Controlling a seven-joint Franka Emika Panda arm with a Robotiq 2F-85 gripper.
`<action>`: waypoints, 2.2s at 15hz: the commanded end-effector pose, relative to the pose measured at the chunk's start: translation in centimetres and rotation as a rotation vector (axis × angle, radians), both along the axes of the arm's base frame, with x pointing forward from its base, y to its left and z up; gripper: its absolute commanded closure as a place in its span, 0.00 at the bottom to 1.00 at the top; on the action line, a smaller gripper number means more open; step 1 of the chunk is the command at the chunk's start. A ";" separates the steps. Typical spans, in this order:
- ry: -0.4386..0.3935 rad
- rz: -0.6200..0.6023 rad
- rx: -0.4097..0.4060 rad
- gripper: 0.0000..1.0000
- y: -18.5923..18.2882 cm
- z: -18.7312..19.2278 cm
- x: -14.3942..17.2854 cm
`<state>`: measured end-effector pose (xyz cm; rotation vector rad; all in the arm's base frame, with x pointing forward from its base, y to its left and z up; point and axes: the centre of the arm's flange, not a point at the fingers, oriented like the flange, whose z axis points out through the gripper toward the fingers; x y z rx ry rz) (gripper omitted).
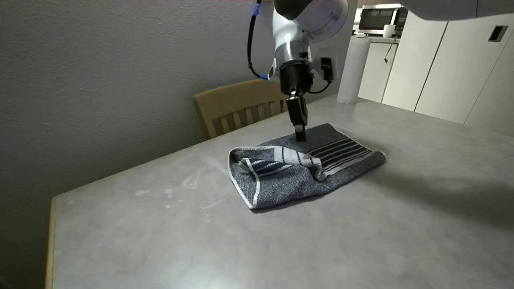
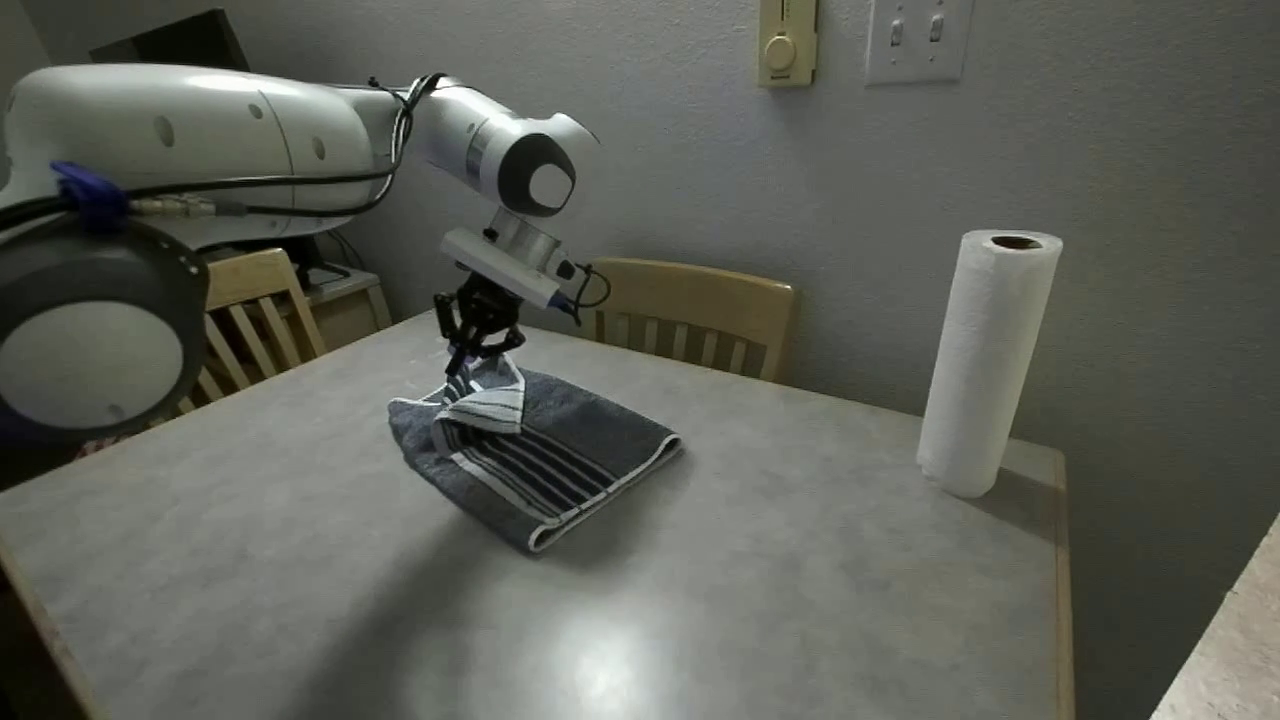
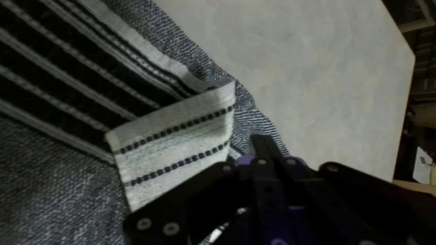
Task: Unfold the grey towel.
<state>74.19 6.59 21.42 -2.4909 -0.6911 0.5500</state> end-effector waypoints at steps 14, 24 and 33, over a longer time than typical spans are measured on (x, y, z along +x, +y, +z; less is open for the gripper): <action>0.006 -0.193 -0.042 1.00 -6.2 -7.6 -3.4; 0.008 -0.209 0.167 1.00 -4.8 -6.7 -3.0; 0.044 -0.292 0.078 1.00 -7.0 -6.9 -4.5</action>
